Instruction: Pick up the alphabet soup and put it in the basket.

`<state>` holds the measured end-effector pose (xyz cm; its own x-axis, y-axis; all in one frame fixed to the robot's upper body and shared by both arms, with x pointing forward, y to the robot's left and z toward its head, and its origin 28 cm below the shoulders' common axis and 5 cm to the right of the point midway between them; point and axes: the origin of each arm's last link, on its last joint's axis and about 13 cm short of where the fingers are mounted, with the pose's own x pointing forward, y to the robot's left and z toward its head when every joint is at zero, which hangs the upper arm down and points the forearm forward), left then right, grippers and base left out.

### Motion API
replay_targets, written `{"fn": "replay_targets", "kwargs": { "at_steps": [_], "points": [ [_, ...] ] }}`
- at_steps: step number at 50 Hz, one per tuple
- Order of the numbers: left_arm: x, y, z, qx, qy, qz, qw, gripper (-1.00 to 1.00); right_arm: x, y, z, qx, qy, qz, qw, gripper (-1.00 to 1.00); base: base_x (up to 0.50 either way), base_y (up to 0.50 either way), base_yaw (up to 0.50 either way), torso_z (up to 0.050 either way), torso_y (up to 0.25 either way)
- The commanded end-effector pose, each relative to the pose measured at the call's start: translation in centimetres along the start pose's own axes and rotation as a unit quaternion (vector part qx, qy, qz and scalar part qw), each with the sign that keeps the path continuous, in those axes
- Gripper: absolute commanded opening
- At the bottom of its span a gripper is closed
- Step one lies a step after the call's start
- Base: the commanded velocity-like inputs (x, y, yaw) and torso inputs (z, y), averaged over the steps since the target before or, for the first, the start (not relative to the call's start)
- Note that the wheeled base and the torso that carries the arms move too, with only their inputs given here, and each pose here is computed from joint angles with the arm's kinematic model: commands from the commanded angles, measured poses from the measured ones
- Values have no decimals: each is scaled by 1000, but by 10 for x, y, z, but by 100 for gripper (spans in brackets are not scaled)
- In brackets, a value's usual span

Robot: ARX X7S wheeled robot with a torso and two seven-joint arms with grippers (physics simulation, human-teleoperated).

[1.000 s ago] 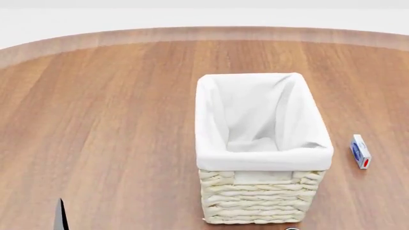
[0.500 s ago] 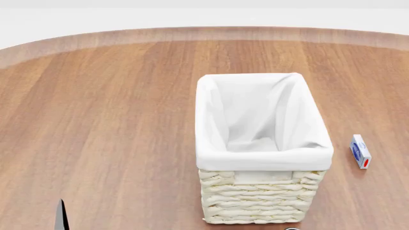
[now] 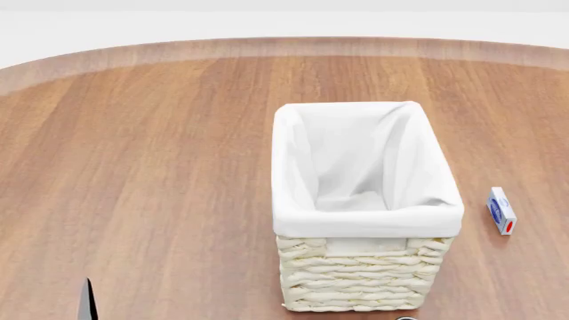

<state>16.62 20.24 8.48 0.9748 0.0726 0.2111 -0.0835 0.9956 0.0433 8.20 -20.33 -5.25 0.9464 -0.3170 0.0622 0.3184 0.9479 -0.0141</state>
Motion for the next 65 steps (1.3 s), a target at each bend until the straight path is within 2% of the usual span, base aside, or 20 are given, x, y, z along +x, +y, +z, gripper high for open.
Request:
{"fn": "replay_targets", "kwargs": {
  "at_steps": [1, 37, 41, 52, 53, 65],
  "points": [
    [0, 0, -1, -1, 1, 1, 1000, 100, 2, -5, -3, -2, 8, -21, 1000, 100, 0, 0, 0, 0, 0],
    [-1, 0, -1, -1, 1, 1, 1000, 100, 2, 3, -35, 3, 48, -25, 999, 100, 0, 0, 0, 0, 0],
    [-1, 0, -2, -1, 2, 1, 1000, 100, 4, 3, -29, 5, 50, -26, 998, 100, 0, 0, 0, 0, 0],
    [-1, 0, -1, -2, 2, 1, 1000, 100, 7, 8, -39, 12, 52, -22, 998, 100, 0, 0, 0, 0, 0],
    [-1, 0, -1, -1, 2, 0, 1000, 100, 7, 8, -39, 12, 50, -24, 998, -100, 0, 0, 0, 0, 0],
    [0, 0, -2, -2, 2, -1, 1000, 100, 8, 11, -38, 20, 43, -12, 999, -100, 0, 0, 0, 0, 0]
  ]
}}
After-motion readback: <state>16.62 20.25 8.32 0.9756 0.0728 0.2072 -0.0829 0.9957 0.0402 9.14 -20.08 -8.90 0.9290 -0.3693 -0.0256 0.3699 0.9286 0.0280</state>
